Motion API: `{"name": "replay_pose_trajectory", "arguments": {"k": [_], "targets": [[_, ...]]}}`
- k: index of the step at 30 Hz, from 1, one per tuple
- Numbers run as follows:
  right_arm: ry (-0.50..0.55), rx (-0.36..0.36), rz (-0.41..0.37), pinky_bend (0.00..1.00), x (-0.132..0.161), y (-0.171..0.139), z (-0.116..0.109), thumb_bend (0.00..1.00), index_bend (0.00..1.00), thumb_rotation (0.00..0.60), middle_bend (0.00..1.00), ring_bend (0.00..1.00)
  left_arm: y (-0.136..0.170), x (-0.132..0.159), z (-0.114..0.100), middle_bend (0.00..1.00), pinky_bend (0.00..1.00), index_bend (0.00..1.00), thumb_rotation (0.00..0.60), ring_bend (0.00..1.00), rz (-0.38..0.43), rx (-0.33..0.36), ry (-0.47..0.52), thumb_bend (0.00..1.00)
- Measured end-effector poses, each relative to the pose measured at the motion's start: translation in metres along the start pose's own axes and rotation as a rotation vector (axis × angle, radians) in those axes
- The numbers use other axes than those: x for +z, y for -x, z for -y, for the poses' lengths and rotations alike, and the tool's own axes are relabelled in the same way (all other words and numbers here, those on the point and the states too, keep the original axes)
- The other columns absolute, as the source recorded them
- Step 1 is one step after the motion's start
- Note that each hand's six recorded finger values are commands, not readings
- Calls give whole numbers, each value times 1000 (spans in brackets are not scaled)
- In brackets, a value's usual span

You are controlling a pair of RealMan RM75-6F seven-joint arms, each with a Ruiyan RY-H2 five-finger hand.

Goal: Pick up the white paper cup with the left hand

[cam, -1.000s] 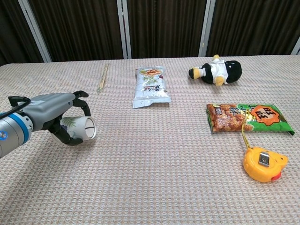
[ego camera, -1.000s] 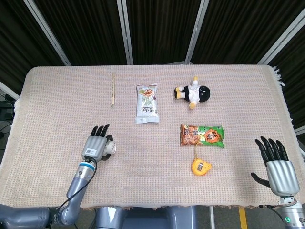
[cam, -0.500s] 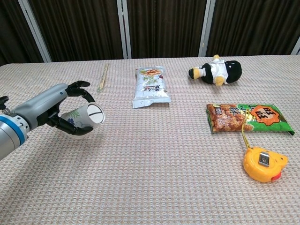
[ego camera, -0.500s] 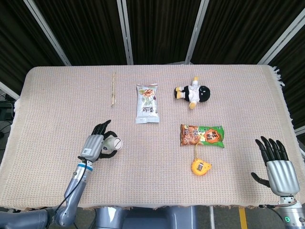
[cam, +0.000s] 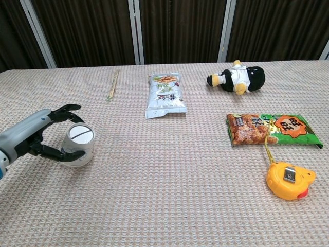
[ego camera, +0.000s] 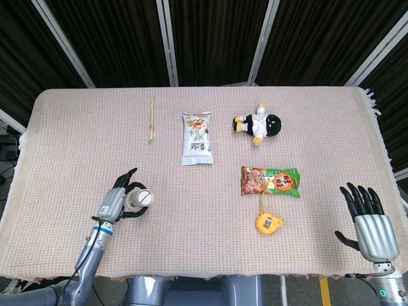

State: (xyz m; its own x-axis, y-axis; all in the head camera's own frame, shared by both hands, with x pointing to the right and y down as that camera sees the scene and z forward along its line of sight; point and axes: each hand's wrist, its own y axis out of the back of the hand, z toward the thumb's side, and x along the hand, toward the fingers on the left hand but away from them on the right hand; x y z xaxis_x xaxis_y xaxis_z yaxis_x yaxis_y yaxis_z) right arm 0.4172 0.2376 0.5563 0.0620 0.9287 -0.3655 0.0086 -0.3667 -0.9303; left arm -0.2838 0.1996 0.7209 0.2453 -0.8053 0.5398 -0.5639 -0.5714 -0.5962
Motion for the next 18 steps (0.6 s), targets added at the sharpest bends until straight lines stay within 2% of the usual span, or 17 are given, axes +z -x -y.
{"name": "replay_pose_trajectory", "arguments": {"k": [3,8,14,18], "targets": [[-3,1,0,0,0,0,0,51,0,600,0,0,8,-18,-10,0,0,326,600,0,-20,9,-12,178],[-8,4,0,0,1,0,2,51,0,600,0,0,13,-29,-22,0,0,11,600,0,-23,14,-25,176],[-10,5,2,0,1,0,2,51,0,600,0,0,19,-32,-36,0,0,0,600,0,-15,36,-62,140],[-9,-1,7,0,-1,1,1,49,0,600,0,0,26,-35,-52,0,0,0,600,0,-10,87,-150,134]]}}
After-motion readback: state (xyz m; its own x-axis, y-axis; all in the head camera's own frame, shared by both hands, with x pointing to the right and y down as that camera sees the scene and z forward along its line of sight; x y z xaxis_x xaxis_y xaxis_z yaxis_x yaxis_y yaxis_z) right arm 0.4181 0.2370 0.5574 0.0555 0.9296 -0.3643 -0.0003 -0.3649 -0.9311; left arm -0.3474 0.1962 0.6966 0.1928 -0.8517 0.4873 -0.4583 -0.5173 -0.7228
